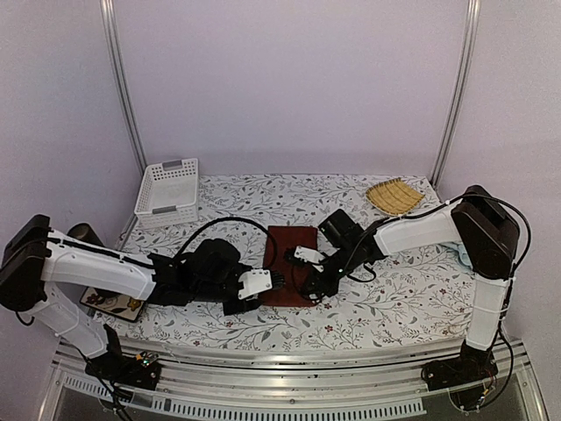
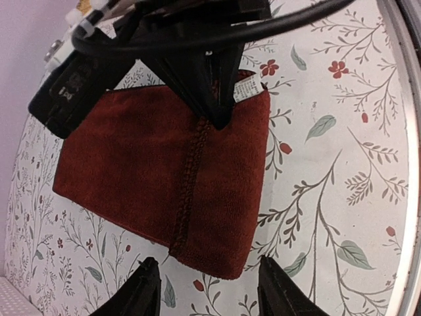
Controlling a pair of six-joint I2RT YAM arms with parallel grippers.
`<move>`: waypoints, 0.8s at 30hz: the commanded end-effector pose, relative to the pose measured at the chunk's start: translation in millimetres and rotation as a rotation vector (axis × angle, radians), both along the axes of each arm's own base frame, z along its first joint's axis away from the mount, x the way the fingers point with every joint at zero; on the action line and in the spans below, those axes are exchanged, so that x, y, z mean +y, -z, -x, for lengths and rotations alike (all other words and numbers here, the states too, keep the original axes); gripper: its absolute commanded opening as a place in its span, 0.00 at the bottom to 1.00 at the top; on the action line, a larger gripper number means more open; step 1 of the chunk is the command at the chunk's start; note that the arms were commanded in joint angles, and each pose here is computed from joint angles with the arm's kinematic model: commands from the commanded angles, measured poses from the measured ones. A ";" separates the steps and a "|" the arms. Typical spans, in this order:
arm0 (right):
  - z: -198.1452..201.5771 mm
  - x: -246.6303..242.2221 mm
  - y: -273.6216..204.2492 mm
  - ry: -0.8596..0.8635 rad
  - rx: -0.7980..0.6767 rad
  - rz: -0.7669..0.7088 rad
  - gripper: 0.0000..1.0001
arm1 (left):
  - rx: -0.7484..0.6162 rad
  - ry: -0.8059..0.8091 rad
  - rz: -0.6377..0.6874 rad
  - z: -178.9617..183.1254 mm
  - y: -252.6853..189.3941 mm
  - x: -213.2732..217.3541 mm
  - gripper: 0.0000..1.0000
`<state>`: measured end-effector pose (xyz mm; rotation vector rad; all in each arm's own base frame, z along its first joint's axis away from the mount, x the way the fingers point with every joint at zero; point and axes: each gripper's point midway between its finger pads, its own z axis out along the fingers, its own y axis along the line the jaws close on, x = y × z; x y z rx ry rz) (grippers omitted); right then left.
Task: Roll the towels
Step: Roll the towel at the center of the board.
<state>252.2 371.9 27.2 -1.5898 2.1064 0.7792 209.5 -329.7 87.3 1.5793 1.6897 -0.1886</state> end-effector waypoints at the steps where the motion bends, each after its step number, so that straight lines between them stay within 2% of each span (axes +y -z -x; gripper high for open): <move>1: -3.2 -5.1 7.6 0.029 0.041 0.039 0.03 | -0.090 0.059 -0.038 5.9 8.8 -12.8 0.52; 10: -2.8 -4.8 14.2 0.038 0.069 0.049 0.04 | -0.167 0.172 -0.141 22.7 38.4 -20.4 0.51; 17: -1.6 -5.2 13.6 0.034 0.074 0.050 0.04 | -0.237 0.107 -0.202 3.7 50.4 -22.8 0.51; 24: -0.7 -5.4 12.8 0.029 0.075 0.050 0.04 | -0.237 0.074 -0.243 -3.1 67.1 -22.3 0.52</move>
